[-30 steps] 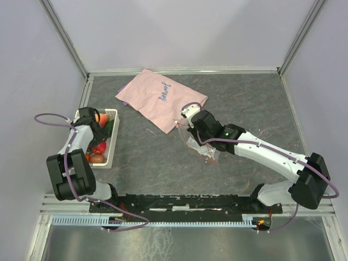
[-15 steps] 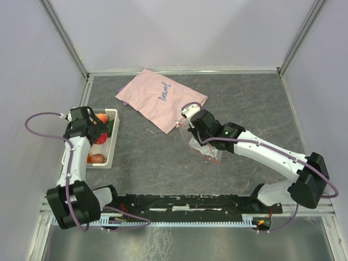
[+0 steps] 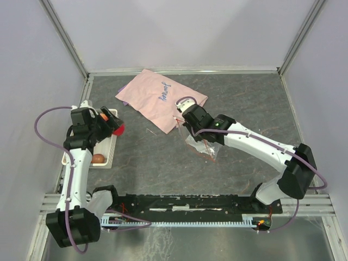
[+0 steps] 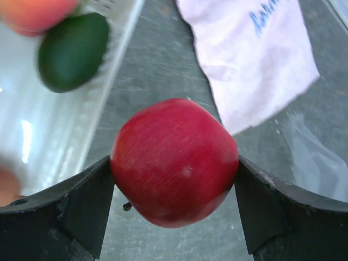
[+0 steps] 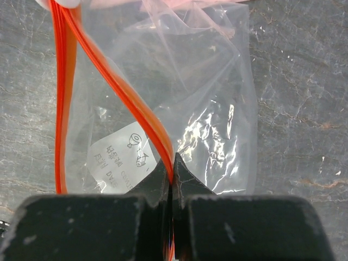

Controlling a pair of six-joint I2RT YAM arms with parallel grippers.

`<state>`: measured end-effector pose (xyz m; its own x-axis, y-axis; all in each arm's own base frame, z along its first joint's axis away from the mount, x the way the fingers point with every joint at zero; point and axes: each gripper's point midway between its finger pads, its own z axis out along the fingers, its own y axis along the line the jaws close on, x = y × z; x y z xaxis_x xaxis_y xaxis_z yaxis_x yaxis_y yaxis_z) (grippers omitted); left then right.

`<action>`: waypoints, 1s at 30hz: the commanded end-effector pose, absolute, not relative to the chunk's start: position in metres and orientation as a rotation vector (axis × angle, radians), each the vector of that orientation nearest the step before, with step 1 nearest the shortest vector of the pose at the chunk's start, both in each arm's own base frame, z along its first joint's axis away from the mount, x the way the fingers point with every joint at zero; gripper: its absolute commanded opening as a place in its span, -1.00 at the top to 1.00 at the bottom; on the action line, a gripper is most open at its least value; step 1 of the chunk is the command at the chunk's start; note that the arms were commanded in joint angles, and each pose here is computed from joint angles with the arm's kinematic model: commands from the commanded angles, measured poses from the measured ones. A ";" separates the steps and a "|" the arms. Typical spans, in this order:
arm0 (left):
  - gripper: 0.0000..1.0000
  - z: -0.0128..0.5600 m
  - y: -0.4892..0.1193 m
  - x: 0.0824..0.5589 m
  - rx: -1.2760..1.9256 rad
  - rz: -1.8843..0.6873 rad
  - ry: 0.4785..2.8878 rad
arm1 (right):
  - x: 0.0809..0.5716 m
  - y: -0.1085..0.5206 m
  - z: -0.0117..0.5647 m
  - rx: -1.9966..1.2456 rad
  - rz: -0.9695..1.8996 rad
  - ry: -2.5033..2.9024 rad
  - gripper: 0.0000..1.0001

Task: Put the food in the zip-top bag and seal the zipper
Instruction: Pick up the fake fruit from the bin, then place the fake fruit in the zipper food storage bag.

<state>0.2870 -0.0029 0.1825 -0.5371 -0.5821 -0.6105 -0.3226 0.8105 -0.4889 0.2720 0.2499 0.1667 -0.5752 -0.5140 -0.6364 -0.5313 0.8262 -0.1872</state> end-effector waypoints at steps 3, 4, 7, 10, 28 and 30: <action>-0.07 0.221 -0.065 0.290 -0.349 -0.655 2.128 | 0.280 0.259 0.180 -0.659 0.057 2.288 0.97; -0.07 0.224 -0.075 0.288 -0.319 -0.691 2.124 | 0.280 0.261 0.179 -0.654 0.067 2.292 0.97; -0.07 0.233 -0.102 0.284 -0.246 -0.782 2.088 | 0.280 0.268 0.177 -0.642 0.104 2.303 0.97; -0.07 0.244 -0.132 0.275 -0.186 -0.886 2.036 | 0.280 0.275 0.174 -0.632 0.140 2.310 0.97; -0.05 0.264 -0.251 0.243 -0.027 -1.252 1.885 | 0.283 0.302 0.174 -0.523 0.341 2.242 0.97; -0.05 0.266 -0.262 0.239 -0.010 -1.286 1.865 | 0.282 0.305 0.172 -0.525 0.356 2.246 0.97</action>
